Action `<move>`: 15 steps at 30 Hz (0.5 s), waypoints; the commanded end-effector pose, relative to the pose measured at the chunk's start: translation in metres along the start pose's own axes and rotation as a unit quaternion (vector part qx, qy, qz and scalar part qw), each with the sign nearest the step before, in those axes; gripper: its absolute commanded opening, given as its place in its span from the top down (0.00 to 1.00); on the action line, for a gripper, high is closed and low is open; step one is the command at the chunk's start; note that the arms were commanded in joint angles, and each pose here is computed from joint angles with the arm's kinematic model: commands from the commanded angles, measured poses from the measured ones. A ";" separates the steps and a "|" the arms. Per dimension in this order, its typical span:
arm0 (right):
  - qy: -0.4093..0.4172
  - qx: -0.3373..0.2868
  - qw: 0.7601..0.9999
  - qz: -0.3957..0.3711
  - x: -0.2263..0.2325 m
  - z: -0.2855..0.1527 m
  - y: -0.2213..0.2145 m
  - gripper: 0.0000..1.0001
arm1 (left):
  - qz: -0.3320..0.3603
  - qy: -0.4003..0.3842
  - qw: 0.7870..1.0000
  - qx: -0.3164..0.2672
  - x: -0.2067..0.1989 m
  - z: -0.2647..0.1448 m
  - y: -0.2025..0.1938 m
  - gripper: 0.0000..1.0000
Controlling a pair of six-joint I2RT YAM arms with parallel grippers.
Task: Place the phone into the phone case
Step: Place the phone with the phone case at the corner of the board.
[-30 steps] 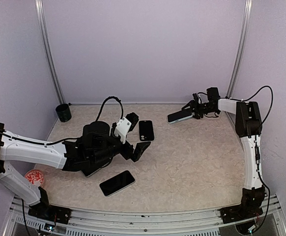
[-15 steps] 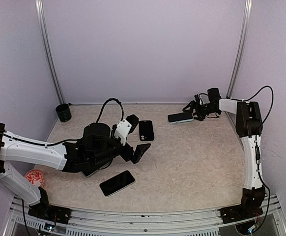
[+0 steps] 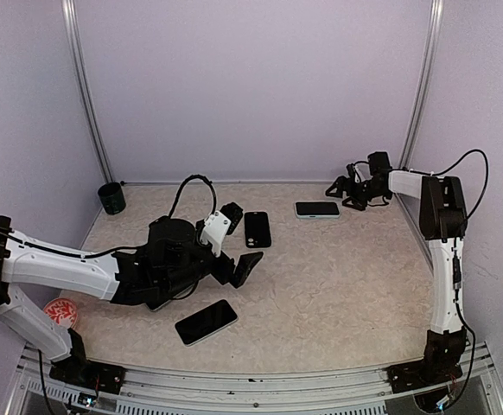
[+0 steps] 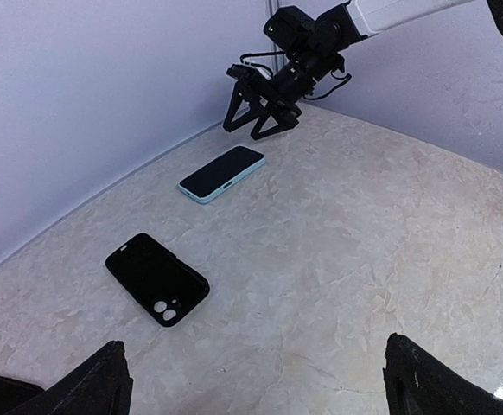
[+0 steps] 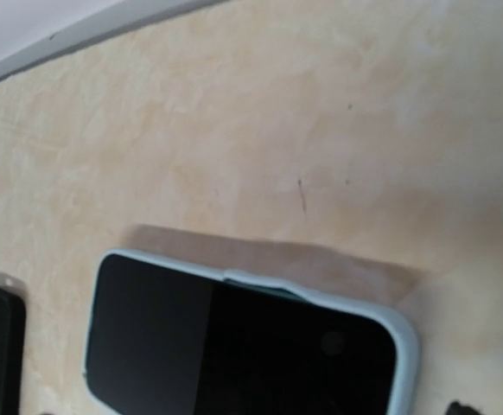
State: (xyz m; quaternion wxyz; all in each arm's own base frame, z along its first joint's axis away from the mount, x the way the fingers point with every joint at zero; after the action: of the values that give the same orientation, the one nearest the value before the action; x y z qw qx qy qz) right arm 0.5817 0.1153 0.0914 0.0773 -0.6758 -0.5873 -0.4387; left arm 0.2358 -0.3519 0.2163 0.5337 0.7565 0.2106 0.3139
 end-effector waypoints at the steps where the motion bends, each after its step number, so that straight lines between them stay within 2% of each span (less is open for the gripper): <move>1: -0.040 -0.039 0.998 -0.030 0.008 -0.032 0.016 0.04 | -0.002 0.013 1.000 0.012 0.000 0.007 0.004 0.01; 5: -0.069 -0.059 0.995 -0.042 0.013 -0.047 0.011 0.01 | 0.023 0.039 0.999 0.025 0.001 0.009 0.007 0.01; 9: -0.106 -0.089 0.988 -0.070 0.027 -0.057 -0.005 0.00 | 0.022 0.077 0.997 0.010 0.012 0.002 0.017 0.01; 15: -0.135 -0.084 0.982 -0.102 0.048 -0.051 -0.050 0.00 | 0.007 0.087 0.996 -0.004 0.019 -0.008 0.023 0.01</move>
State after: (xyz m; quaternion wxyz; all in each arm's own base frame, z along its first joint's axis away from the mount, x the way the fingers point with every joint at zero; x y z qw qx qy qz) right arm 0.5248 0.1100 0.1232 -0.0540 -0.6900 -0.6038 -0.3955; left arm 0.2424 -0.3509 0.2222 0.4951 0.7520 0.2350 0.3662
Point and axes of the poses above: each gripper's point midway between its finger pads, its own z axis out along the fingers, its own x axis along the line the jaws close on, y = z × x, the point moved 3 cm from there along -z, back along the fingers, and after that the axes turned 9 degrees about z, right-handed, at the moved point
